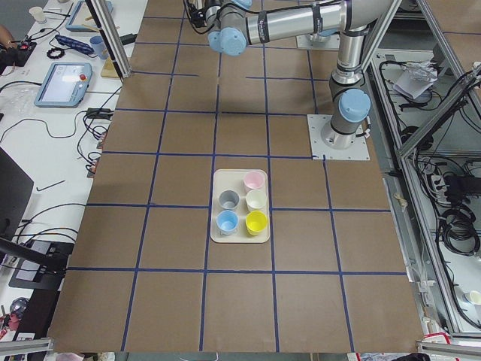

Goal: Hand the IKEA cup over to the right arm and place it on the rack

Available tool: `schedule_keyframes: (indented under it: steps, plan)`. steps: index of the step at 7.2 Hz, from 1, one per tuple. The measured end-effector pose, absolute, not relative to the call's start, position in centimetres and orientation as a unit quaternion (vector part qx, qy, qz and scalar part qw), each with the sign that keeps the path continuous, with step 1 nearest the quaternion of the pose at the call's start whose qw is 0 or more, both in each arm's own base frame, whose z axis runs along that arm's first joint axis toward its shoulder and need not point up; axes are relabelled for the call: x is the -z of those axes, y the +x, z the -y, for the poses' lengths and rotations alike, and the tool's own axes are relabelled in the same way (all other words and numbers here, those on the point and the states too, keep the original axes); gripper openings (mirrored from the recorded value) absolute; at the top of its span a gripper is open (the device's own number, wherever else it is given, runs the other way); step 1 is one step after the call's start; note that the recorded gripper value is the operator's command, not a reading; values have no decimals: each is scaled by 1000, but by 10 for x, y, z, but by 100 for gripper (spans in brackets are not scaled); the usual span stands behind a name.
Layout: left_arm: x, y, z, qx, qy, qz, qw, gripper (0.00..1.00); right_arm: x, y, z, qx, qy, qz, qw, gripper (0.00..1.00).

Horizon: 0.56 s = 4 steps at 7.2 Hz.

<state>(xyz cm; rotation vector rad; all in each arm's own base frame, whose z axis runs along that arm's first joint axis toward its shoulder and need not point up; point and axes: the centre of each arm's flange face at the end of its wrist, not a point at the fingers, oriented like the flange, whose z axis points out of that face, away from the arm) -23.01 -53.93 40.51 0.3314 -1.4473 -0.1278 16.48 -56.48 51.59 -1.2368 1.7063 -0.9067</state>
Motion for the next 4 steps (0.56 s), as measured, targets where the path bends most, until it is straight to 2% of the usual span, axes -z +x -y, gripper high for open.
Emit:
schedule_keyframes:
  steps: [1, 2, 3, 4]
  plan:
    - [-405, -230, 539, 58, 151, 659, 735, 0, -515, 165, 565, 356, -485, -682, 415, 86]
    - [-405, -230, 539, 59, 151, 659, 735, 0, -515, 166, 565, 355, -483, -684, 416, 68]
    - [-405, -230, 539, 58, 151, 658, 735, 0, -515, 167, 565, 355, -484, -683, 417, 59]
    - [-407, -230, 538, 58, 151, 659, 735, 0, -516, 169, 565, 355, -485, -682, 417, 54]
